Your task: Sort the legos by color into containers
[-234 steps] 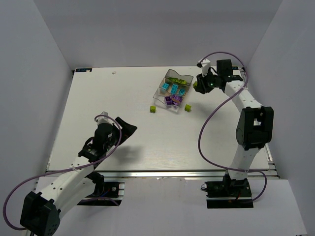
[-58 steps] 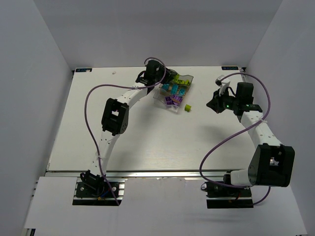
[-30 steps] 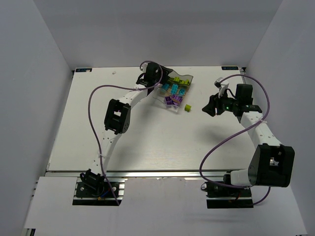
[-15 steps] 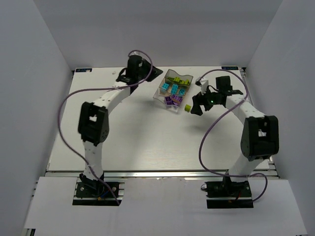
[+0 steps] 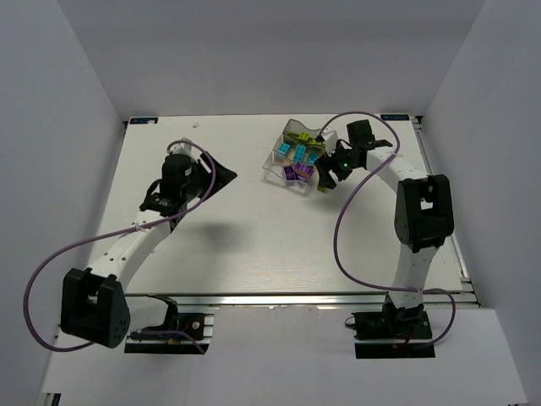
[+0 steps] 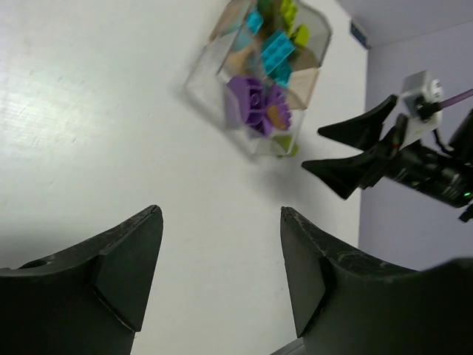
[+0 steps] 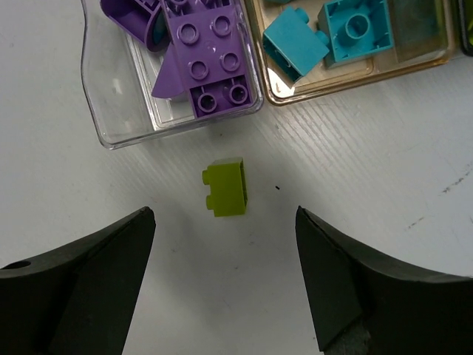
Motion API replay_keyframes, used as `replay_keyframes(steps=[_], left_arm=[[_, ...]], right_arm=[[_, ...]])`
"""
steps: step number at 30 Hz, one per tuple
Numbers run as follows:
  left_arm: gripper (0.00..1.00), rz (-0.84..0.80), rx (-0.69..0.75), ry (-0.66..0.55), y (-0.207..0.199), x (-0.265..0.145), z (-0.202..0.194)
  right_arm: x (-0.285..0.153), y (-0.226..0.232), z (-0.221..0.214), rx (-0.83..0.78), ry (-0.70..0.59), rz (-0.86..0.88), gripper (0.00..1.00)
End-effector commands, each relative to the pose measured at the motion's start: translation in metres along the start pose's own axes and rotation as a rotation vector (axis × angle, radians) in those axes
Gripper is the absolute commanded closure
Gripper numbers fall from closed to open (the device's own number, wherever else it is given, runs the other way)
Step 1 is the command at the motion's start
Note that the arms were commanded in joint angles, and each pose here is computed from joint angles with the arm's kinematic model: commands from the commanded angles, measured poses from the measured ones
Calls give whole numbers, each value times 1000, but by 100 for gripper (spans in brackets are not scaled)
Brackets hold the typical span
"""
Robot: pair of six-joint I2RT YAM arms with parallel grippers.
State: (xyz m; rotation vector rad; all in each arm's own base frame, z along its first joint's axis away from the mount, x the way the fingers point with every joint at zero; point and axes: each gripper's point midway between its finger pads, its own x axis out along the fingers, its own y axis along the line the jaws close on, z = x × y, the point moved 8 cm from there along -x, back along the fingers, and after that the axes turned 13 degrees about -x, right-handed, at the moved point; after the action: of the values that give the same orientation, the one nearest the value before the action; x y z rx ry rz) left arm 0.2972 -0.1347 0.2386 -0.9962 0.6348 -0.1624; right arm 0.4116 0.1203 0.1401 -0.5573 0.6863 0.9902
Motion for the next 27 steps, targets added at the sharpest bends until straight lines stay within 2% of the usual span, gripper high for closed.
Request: replay_keyframes(steps=[1,19,23,27], left_arm=[[25,13,-1,-47,5,-15,1],[24,37,-19,-32,12,-16,-3],[24,39,-14,-34,12,-18,-4],[24,41,-20,-30,15,-18,-5]], right_arm=[[3,-2,7,-35,-7,11,19],[37,8,-17,-30,47,22,35],[39,9,-18,-18,49,17,45],[41,9,-20,-5,48,18,52]])
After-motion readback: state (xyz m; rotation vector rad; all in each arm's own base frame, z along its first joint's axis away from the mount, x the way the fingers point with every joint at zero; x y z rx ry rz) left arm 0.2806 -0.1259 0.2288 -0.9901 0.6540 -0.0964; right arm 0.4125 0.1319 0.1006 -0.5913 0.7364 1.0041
